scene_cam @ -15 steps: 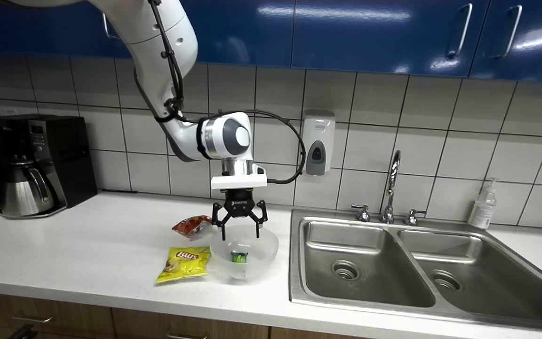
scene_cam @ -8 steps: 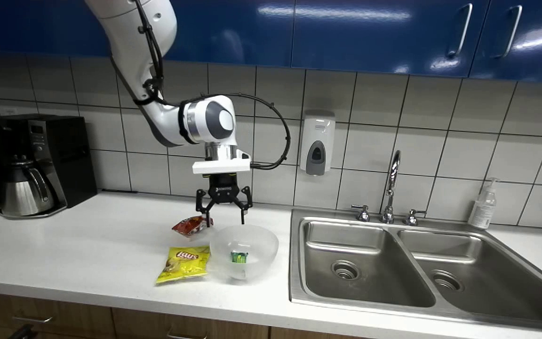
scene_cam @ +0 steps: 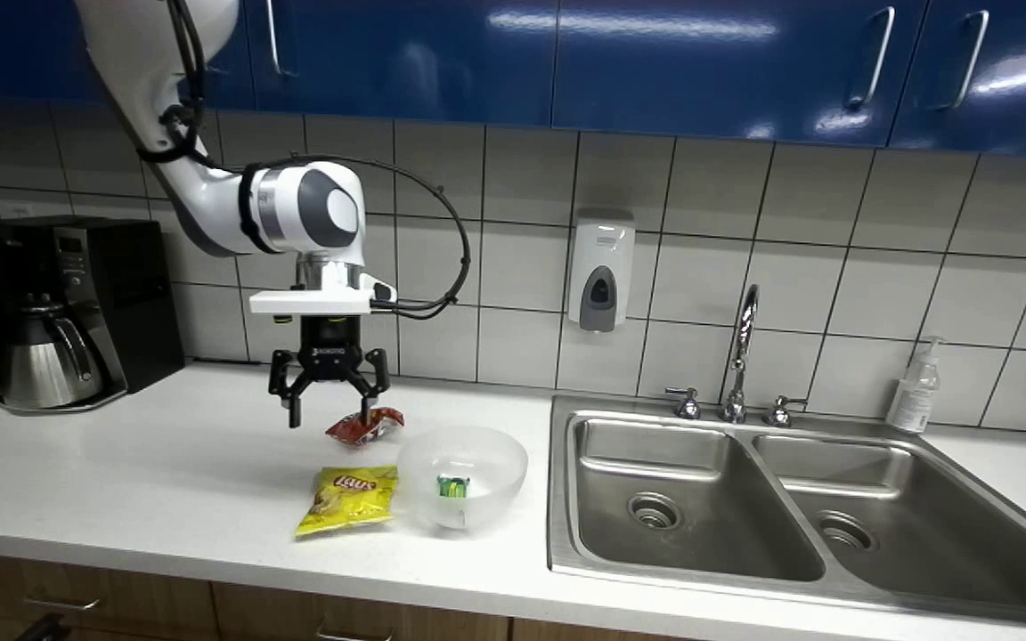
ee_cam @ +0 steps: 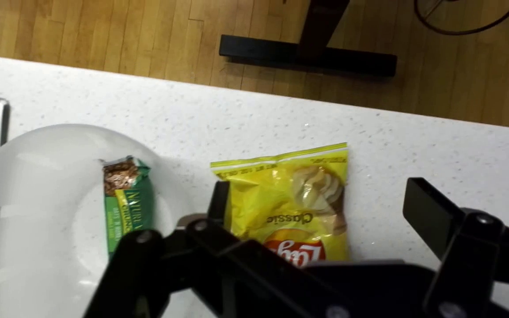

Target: Pick up the green package and put it in the bowl

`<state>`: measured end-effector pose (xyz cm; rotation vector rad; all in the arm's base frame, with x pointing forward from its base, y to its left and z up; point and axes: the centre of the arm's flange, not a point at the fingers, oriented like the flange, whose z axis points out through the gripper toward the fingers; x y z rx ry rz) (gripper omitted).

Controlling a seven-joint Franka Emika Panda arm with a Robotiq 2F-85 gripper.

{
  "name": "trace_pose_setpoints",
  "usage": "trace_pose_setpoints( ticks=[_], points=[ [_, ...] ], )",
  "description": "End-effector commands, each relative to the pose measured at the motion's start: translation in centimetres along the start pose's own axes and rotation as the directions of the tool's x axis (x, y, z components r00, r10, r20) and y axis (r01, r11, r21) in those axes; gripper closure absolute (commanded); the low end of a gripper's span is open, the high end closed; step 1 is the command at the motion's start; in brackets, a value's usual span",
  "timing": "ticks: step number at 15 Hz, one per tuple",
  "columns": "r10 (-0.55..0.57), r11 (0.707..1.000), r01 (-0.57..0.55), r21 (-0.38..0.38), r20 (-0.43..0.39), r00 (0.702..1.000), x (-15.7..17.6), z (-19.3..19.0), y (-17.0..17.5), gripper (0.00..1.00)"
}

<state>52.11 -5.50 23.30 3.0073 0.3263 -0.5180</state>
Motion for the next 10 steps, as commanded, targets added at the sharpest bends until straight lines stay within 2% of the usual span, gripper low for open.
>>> trace_pose_setpoints(
  ticks=[1,7,8,9,10],
  points=[
    [0.021,0.999,-0.021,0.038,-0.004,1.0,-4.3,-0.8,-4.8,0.0],
    [-0.009,0.999,0.009,0.052,0.013,1.0,-8.8,-1.6,-10.5,0.0],
    [-0.019,0.999,0.018,0.04,0.017,1.0,-9.0,-1.6,-11.1,0.0],
    [-0.034,0.999,0.033,0.042,0.017,0.999,-6.4,-0.5,-9.5,0.0],
    [-0.039,0.999,0.038,0.037,0.016,0.999,-6.9,-0.6,-10.1,0.0]
  ],
)
